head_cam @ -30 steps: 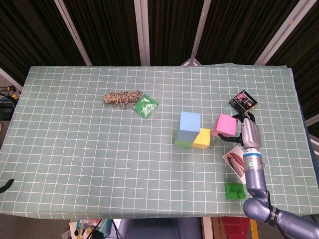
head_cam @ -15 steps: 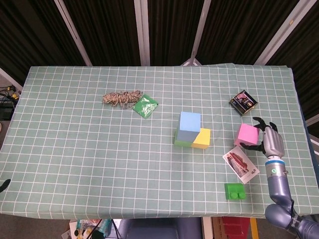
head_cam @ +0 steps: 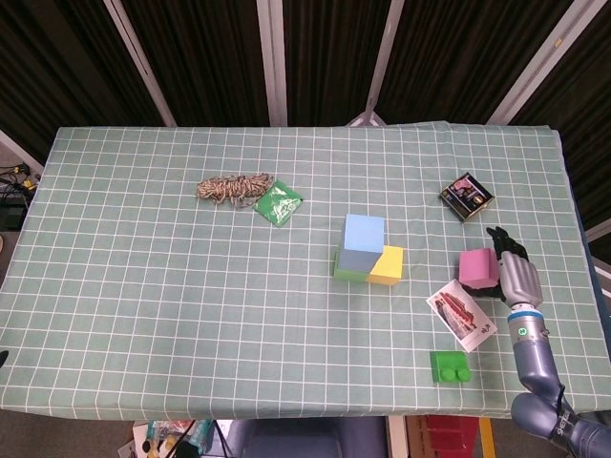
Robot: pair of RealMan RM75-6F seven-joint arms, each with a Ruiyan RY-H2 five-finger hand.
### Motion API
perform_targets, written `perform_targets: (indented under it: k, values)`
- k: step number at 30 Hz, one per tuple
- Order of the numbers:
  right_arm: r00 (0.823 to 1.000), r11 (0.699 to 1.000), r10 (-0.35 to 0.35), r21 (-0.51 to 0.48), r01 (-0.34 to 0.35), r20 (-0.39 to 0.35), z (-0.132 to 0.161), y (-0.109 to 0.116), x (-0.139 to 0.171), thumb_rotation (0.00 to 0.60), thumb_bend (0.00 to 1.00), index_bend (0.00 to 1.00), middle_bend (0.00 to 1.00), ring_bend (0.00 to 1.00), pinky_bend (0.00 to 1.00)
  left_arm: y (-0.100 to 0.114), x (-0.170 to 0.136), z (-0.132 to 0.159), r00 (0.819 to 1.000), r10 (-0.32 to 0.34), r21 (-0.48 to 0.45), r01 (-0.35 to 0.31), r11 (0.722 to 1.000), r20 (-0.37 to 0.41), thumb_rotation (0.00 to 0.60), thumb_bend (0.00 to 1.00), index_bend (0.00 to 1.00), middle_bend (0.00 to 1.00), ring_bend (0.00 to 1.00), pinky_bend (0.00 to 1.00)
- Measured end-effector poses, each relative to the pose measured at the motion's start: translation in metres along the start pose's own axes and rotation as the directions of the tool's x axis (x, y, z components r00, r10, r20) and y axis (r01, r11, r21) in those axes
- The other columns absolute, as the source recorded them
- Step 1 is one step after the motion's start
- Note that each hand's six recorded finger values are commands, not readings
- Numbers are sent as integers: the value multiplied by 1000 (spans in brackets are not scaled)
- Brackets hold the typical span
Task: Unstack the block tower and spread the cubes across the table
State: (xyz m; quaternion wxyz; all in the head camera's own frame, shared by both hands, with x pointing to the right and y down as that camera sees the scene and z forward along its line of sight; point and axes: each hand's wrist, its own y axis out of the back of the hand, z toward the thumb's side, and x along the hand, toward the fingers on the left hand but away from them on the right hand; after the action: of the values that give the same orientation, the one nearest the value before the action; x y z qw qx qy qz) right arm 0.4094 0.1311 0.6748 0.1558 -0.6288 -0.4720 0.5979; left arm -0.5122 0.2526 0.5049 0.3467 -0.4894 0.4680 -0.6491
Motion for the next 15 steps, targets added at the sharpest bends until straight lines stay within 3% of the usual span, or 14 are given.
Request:
perform_targets:
  k: [7, 15]
  values:
    - [999, 1000, 5, -26, -7, -50, 20, 4, 7, 600, 131, 0, 0, 0, 0, 1, 0, 1, 1000, 7, -9, -7, 1000, 24, 600, 194, 167, 0, 0, 80]
    - [986, 995, 48, -80, -61, -157, 69, 5, 22, 600, 132, 0, 0, 0, 0, 3, 2, 2, 999, 25, -14, -24, 1000, 42, 600, 194, 167, 0, 0, 80]
